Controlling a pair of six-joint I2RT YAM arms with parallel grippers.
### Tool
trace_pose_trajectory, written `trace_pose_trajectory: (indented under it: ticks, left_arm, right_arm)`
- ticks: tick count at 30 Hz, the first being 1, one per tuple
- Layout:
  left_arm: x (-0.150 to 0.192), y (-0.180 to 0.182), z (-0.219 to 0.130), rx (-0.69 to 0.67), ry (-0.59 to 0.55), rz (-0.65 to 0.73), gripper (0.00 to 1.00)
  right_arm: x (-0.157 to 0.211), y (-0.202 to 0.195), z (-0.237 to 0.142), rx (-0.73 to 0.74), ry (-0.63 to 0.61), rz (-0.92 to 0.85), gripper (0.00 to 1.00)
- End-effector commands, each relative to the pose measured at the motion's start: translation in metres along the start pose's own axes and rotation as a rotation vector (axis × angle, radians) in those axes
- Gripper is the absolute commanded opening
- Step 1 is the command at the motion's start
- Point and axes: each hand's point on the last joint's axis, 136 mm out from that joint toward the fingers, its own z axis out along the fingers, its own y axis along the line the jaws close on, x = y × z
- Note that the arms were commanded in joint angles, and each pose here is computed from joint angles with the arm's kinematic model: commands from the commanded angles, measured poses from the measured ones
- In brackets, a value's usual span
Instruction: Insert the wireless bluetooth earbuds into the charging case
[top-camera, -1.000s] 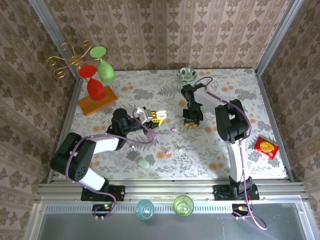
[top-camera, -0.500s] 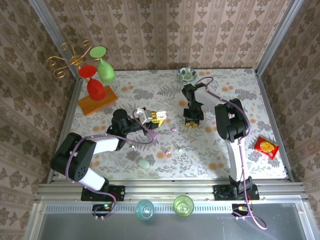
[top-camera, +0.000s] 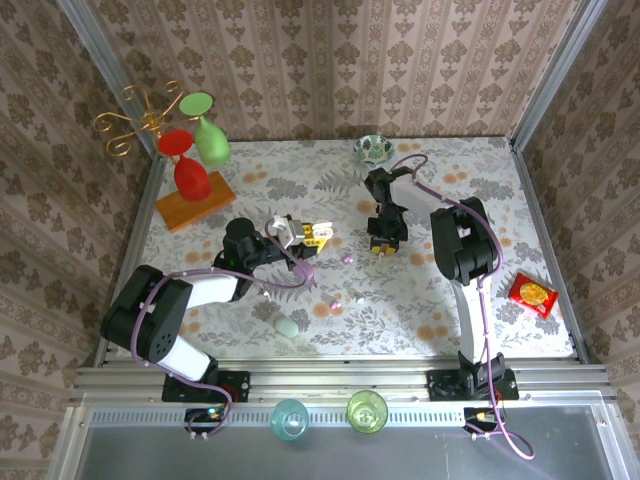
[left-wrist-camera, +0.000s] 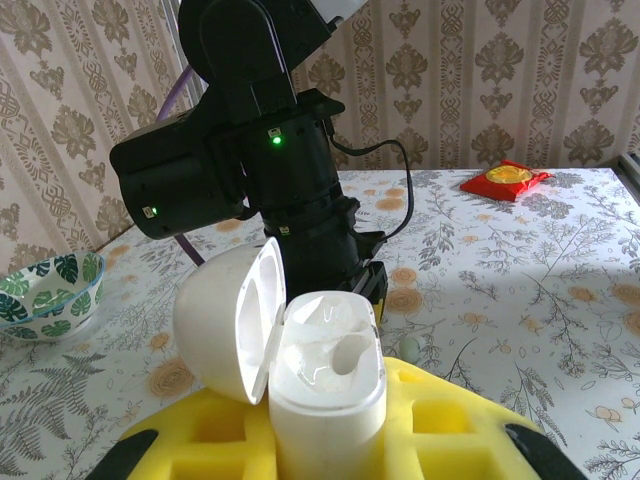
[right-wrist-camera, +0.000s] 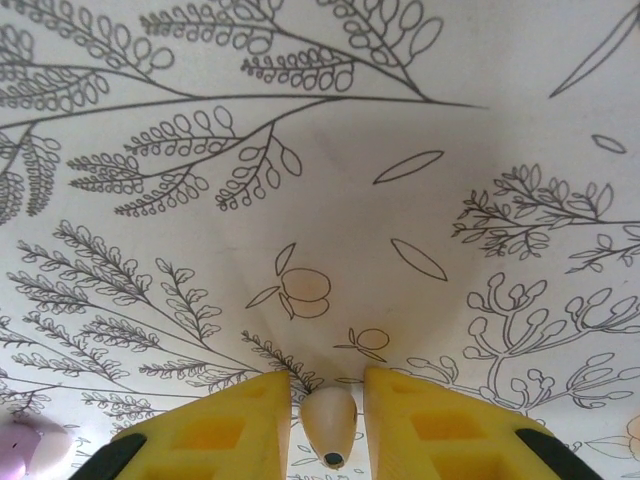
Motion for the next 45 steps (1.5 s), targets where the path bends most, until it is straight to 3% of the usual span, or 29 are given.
trace_pose_trajectory:
  ticks: [1, 17, 21, 25, 38, 45]
  left_arm:
    - [0.001, -0.003, 0.000, 0.010, -0.009, 0.021, 0.00]
    - [0.002, -0.002, 0.000, 0.002, -0.009, 0.023, 0.00]
    - [0.001, -0.002, 0.000, 0.003, -0.013, 0.020, 0.00]
    - [0.001, -0.002, 0.000, 0.004, -0.014, 0.022, 0.00]
    - [0.003, -0.004, -0.001, 0.004, -0.012, 0.017, 0.00]
    - [0.000, -0.005, 0.000, 0.004, -0.015, 0.015, 0.00]
  right_arm:
    - [0.020, 0.005, 0.002, -0.019, 0.059, 0.005, 0.28]
    - [0.017, 0.008, -0.010, -0.038, 0.003, -0.005, 0.21]
    - [0.019, 0.008, -0.010, -0.047, -0.002, -0.006, 0.30]
    - [0.023, 0.008, -0.007, -0.052, 0.009, -0.003, 0.32]
    - [0.020, 0.007, 0.000, -0.045, 0.010, 0.001, 0.21]
    - [0.010, 0.021, -0.033, -0.145, -0.146, -0.037, 0.21]
